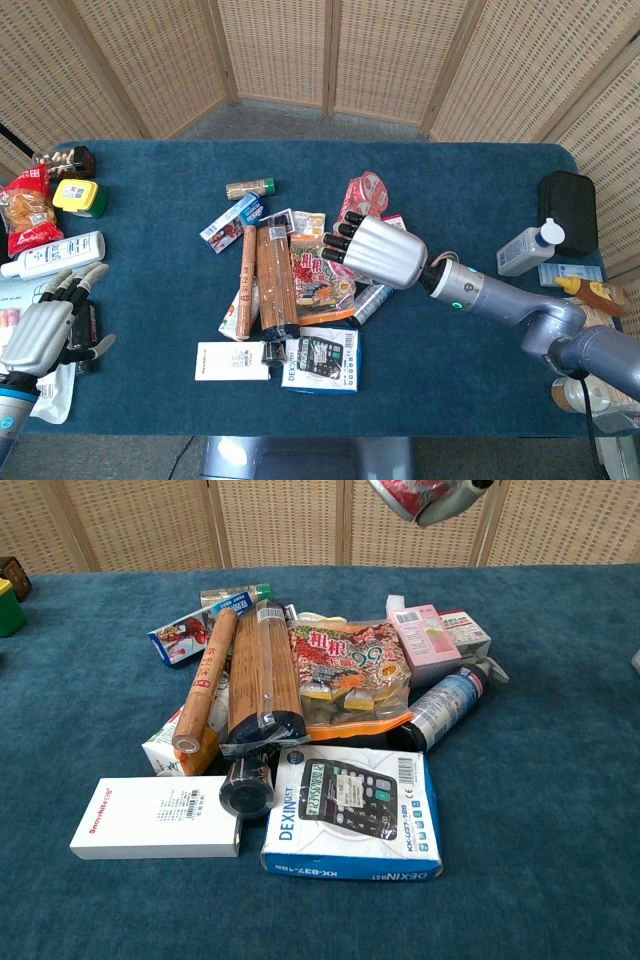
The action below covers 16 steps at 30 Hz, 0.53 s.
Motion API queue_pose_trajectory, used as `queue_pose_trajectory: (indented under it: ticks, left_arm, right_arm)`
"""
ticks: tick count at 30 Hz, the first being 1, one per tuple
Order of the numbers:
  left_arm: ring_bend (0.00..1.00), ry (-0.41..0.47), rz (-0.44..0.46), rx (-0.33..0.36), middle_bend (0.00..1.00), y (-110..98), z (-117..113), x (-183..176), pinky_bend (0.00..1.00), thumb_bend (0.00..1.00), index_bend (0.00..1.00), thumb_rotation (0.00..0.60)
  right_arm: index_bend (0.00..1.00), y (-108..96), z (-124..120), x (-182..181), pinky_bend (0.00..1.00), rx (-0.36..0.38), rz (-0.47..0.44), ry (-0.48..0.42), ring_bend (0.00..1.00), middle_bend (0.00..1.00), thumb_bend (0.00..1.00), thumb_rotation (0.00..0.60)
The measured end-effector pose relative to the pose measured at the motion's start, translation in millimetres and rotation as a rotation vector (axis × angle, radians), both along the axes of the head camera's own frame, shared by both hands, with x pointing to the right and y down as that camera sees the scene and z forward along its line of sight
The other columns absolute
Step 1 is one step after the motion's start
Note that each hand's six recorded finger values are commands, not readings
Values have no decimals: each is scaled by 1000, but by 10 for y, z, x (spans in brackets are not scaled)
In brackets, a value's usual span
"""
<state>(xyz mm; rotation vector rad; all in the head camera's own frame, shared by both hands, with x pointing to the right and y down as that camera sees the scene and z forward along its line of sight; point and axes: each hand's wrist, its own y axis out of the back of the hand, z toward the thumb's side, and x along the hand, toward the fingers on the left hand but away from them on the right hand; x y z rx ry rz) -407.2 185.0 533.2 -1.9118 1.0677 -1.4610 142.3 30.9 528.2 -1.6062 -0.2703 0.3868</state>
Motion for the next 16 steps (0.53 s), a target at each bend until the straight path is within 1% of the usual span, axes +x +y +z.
queue_pose_trajectory:
  ticks: [9, 16]
  left_arm:
    - [128, -3, 1, 13, 48, 7, -56, -9, 0, 304, 50, 600]
    - [129, 5, 9, 8, 48, -3, -26, 11, 0, 305, 50, 600]
  right_arm:
    - [591, -93, -342, 25, 684, 74, 24, -42, 816, 848, 356, 600]
    - [591, -88, -429, 39, 684, 90, 34, -48, 816, 849, 354, 600]
